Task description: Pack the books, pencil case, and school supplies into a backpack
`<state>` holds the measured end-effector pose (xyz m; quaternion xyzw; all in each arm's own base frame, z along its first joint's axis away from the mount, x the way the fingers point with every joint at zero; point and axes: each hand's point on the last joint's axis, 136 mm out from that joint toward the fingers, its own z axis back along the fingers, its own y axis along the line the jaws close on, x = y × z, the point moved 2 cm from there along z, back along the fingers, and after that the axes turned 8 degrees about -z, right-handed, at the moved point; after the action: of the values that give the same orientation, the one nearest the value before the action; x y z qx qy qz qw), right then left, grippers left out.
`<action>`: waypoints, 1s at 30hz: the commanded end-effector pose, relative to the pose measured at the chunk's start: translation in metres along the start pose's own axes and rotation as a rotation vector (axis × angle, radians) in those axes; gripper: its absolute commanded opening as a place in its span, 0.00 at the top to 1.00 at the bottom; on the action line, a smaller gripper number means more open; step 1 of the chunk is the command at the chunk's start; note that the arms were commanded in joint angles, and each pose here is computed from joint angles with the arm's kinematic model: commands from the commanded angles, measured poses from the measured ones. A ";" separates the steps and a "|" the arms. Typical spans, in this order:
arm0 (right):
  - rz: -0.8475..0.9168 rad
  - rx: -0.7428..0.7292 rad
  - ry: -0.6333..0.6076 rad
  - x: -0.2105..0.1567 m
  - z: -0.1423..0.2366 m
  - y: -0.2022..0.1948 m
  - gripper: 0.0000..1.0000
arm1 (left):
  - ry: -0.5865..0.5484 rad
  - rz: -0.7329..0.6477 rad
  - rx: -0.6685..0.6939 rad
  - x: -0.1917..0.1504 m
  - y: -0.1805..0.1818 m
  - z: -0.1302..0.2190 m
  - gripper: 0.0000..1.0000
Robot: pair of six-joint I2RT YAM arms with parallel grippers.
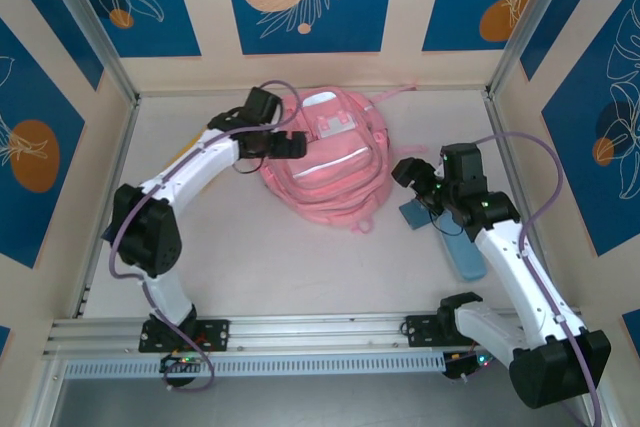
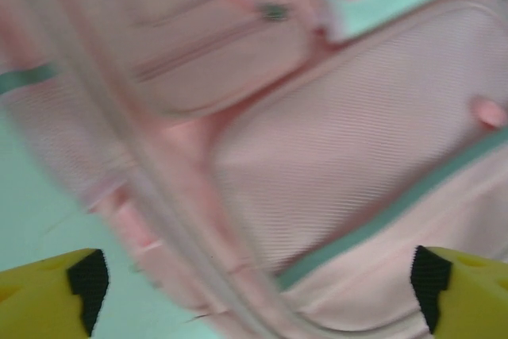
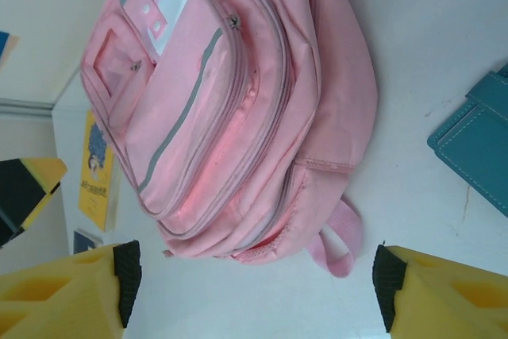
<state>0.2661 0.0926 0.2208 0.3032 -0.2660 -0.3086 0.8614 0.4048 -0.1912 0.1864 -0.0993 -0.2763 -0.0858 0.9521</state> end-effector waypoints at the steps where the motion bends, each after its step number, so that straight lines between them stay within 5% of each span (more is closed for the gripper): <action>1: 0.038 -0.035 0.074 -0.013 -0.004 -0.003 0.18 | -0.022 0.078 0.093 -0.007 0.054 0.004 0.00; 6: 0.049 0.000 0.145 -0.027 -0.017 0.008 0.16 | 0.070 0.121 0.169 -0.029 0.117 -0.016 0.00; 16: 0.064 0.014 0.200 -0.046 -0.026 0.016 0.16 | 0.213 0.219 0.187 -0.042 0.182 -0.060 0.00; 30: 0.054 0.010 0.212 -0.052 -0.026 0.016 0.16 | 0.379 0.390 0.038 -0.107 0.161 -0.088 0.06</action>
<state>0.2564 0.1437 0.1980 0.3213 -0.1891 -0.2504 0.8935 0.4351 -0.0225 0.0579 -0.0443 -0.1475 0.0602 0.9862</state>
